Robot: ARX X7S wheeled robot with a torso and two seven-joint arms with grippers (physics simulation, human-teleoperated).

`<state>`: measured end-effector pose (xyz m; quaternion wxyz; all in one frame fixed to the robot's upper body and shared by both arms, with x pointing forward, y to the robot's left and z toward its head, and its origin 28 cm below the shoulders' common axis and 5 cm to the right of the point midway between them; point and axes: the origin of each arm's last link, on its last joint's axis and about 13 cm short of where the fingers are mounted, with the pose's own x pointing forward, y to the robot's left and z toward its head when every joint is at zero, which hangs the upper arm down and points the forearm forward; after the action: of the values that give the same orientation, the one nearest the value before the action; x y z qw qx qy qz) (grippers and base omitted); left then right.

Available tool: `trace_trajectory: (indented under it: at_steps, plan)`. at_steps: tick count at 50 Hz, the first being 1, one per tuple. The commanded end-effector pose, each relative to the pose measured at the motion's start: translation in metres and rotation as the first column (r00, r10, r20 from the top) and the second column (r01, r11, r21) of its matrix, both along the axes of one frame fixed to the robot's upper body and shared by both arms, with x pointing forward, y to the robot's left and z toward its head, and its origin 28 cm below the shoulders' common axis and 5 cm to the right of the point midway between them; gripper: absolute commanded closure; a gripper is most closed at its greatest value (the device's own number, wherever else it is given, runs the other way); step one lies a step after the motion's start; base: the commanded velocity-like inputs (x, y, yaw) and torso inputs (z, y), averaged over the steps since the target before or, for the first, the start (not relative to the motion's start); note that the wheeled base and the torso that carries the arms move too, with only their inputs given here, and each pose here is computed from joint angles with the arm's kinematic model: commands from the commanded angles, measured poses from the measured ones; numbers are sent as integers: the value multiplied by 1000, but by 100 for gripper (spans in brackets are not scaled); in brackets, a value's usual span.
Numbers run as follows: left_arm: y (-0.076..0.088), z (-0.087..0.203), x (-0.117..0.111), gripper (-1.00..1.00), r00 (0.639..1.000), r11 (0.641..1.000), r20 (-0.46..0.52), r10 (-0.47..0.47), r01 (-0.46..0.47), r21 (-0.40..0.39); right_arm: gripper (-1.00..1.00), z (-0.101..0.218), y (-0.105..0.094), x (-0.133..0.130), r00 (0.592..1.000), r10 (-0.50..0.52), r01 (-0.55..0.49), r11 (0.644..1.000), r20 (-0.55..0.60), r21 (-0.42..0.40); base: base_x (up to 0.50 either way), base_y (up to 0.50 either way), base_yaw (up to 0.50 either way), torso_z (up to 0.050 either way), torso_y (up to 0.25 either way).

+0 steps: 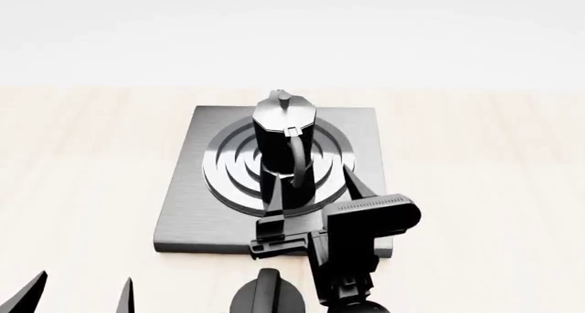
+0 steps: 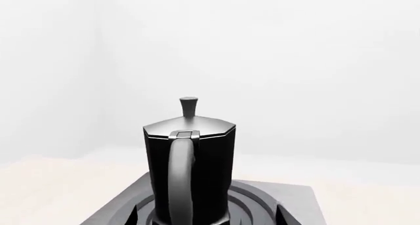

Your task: Put the moka pot on the stove.

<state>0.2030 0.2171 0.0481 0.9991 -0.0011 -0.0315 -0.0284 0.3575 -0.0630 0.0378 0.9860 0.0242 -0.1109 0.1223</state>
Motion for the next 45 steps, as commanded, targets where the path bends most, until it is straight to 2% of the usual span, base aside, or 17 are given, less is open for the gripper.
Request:
trace_trajectory:
  at_steps: [1,16,33,45]
  plan:
    - [1,0,2,-100,999,1000,38,21,-21,-2,-100,0,3,-3,998,12,-12,1000,65,2,0,0,0,0,0]
    - [1,1,0,-100,999,1000,39,20,-20,-5,-100,1,4,-9,991,1,0,1000,130,-2,0,0,0,0,0]
    - [2,0,-1,-100,999,1000,39,18,-18,-11,-100,21,1,-31,972,-32,33,999,232,2,0,0,0,0,0]
    - [2,0,-1,-100,999,1000,39,18,-18,-12,-100,26,1,-40,965,-26,27,1000,263,2,0,0,0,0,0]
